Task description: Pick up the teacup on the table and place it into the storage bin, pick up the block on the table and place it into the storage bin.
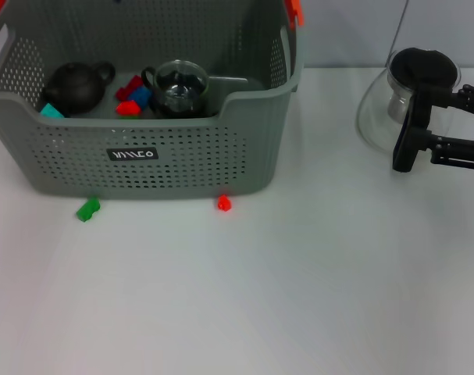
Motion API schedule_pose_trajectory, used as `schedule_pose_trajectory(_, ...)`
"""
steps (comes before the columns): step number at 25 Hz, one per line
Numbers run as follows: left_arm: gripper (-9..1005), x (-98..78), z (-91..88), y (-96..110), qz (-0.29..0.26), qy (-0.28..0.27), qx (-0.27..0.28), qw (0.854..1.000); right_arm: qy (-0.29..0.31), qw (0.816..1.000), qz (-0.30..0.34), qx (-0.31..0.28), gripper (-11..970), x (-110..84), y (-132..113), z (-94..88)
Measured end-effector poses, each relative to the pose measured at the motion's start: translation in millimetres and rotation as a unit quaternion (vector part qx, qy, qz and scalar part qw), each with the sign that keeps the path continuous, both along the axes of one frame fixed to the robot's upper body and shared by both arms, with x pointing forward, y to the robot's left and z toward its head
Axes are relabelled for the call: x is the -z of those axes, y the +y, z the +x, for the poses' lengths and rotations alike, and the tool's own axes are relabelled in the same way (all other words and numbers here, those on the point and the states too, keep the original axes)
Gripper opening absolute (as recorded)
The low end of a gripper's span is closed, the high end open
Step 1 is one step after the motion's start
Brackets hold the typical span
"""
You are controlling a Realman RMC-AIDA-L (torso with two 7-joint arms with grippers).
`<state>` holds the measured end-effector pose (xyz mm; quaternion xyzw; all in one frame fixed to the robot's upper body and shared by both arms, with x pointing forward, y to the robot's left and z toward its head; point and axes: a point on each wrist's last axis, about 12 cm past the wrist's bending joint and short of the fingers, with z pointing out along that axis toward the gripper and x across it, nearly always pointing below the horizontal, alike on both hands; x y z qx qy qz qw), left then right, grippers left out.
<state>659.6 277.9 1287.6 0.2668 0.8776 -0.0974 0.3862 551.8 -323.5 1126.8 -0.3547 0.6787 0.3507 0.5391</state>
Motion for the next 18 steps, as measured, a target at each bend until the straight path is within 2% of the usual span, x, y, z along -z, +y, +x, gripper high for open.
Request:
schedule_pose_trajectory(4,689,-19.2,-24.1,0.4,0.008,-0.005,0.027,1.0,-0.002,1.0,-0.001,0.0,915,-0.7,0.0,0.7)
schedule_pose_trajectory(6,735,-21.6,-44.1,-5.9,0.007,0.01,0.069,0.998,-0.002,1.0,-0.001,0.002,915,-0.6,-0.5,0.9)
schedule_pose_trajectory(7,758,-19.1,-57.2,-12.1,0.002,0.022,0.105,0.994,-0.002,1.0,-0.001,0.004,915,-0.5,-1.0,1.2)
schedule_pose_trajectory(9,884,-12.4,-77.7,-22.8,0.001,0.036,0.164,0.986,-0.001,1.0,-0.002,0.009,914,0.1,-1.9,1.7)
schedule_pose_trajectory(10,947,-10.2,-81.7,-25.4,0.0,0.038,0.175,0.984,0.0,1.0,-0.002,0.011,914,0.2,-2.3,1.9)
schedule_pose_trajectory(12,947,-0.8,-99.3,-37.0,0.0,0.053,0.227,0.972,0.001,1.0,-0.002,0.013,914,0.2,-2.4,2.6)
schedule_pose_trajectory(18,945,29.5,-127.8,-63.1,0.007,0.104,0.3,0.948,-0.002,1.0,0.001,0.012,914,-2.4,-0.6,5.3)
